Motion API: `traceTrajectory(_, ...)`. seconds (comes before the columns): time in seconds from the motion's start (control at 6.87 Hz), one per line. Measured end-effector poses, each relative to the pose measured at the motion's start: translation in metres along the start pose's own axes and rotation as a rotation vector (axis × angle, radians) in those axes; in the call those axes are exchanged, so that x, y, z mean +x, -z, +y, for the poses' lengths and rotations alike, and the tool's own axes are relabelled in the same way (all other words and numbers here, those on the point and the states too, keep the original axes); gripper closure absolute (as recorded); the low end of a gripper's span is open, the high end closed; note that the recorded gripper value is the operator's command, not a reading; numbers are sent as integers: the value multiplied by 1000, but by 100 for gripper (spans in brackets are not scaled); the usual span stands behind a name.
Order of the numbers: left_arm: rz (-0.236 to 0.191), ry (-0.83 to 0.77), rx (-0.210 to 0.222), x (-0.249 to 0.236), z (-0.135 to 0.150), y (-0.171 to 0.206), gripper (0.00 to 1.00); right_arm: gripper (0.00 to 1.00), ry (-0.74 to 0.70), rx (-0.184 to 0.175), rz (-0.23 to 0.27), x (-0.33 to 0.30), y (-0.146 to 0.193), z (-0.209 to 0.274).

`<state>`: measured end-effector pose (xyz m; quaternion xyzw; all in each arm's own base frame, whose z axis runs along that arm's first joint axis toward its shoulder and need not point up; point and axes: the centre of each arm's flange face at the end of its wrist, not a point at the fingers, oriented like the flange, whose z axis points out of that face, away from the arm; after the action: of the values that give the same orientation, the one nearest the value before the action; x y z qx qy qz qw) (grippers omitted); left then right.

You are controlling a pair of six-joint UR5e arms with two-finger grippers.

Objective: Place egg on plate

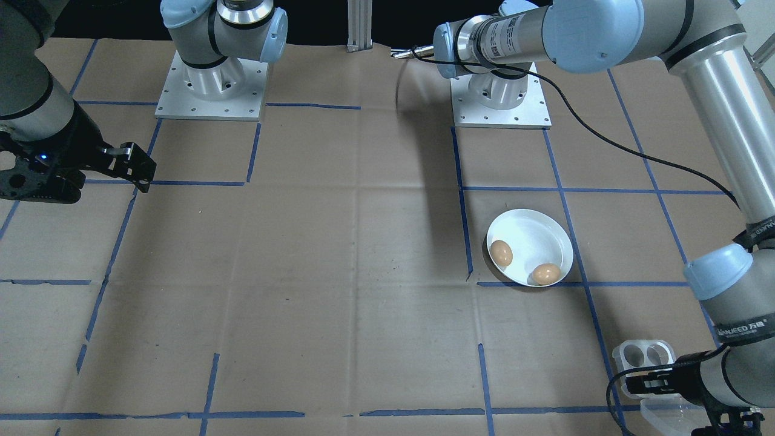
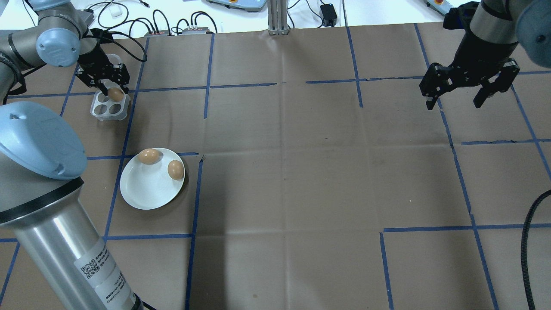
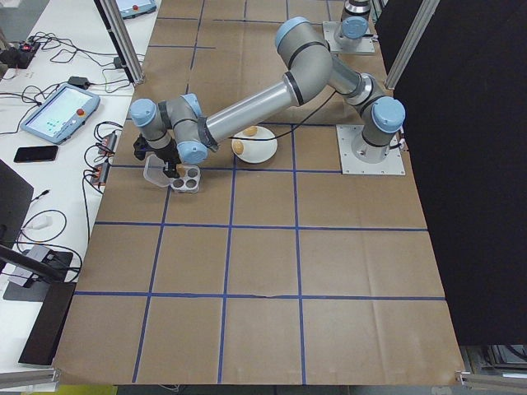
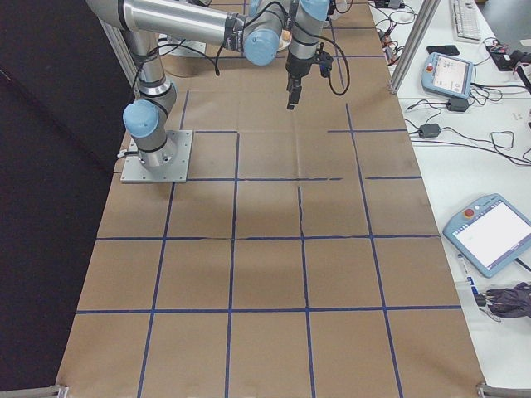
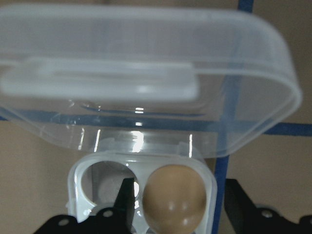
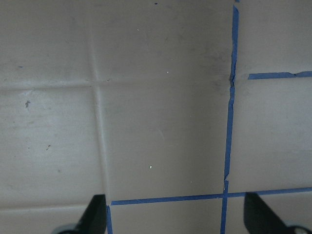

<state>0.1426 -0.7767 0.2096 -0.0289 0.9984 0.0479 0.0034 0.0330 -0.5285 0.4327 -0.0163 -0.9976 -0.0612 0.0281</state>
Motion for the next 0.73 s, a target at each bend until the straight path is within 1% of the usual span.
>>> traceTrajectory(0.29, 1, 1, -5, 0, 1, 1, 56, 0, 0, 0, 0, 0, 0, 0)
traceTrajectory(0.44, 3, 1, -9, 0, 2, 2, 65, 0, 0, 0, 0, 0, 0, 0)
traceTrajectory(0.73, 1, 3, -17, 0, 3, 3, 88, 0, 0, -1, 0, 0, 0, 0)
